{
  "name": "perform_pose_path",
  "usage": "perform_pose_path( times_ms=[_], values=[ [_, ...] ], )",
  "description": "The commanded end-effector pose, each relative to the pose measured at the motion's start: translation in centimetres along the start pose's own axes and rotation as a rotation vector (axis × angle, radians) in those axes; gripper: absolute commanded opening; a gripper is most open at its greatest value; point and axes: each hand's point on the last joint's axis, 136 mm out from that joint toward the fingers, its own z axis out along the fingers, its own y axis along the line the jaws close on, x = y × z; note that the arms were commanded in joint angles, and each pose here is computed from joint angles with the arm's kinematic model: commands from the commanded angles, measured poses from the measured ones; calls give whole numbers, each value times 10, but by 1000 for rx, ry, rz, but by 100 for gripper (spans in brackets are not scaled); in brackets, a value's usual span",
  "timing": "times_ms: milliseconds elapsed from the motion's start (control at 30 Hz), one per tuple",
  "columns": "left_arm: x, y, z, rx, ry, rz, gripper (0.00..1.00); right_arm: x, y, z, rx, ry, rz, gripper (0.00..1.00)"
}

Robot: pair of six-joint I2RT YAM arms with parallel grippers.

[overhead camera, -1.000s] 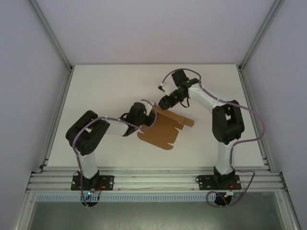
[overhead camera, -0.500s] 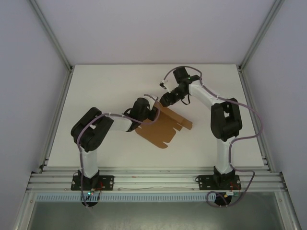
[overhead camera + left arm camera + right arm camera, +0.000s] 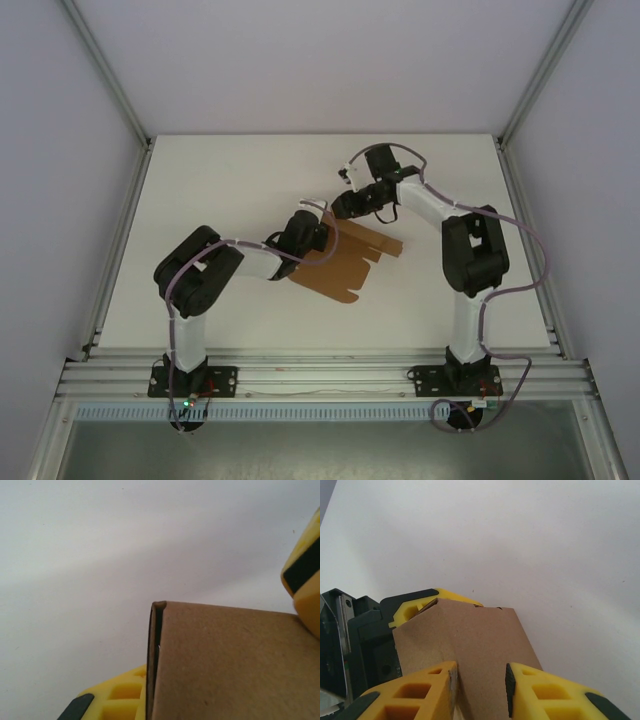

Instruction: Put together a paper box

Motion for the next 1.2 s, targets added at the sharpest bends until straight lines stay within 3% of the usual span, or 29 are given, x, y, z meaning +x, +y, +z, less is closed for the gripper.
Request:
perform_pose_path(
  times_ms=[0, 133, 400, 433, 500, 600, 800, 933, 967, 1067, 1100, 1133, 1167],
  values=[
    [11, 16, 1, -64, 3, -6, 20, 83, -17, 30, 67, 266, 168, 32],
    [13, 4, -2, 30, -32, 16, 27, 84, -18, 30, 68, 275, 162, 32],
    [-2, -5, 4, 66, -66, 13, 27, 82, -18, 33, 57, 281, 161, 31],
    [-3, -5, 6, 63, -67, 13, 25, 82, -17, 32, 55, 280, 158, 31],
    [-3, -1, 11, 38, -56, 5, 1, 81, -18, 31, 59, 281, 158, 31],
    [3, 0, 17, 25, -34, 33, 0, 79, -18, 29, 61, 274, 164, 31],
    [8, 26, 14, -136, -32, 9, 0, 78, -19, 31, 66, 253, 205, 31],
    [10, 24, 8, -122, -5, 8, 0, 77, -20, 28, 90, 234, 214, 31],
    [9, 22, 6, -111, 4, 6, 7, 75, -20, 26, 95, 227, 215, 31],
    [8, 15, -4, -49, -3, -5, 51, 70, -22, 22, 113, 203, 217, 32],
    [9, 13, -8, -34, -7, -8, 53, 68, -23, 19, 118, 193, 219, 32],
    [-17, 11, -23, -11, -68, -26, 55, 66, -23, 18, 123, 184, 219, 32],
    [6, 12, -17, -13, -19, -9, 55, 64, -25, 17, 128, 176, 221, 32]
  ],
)
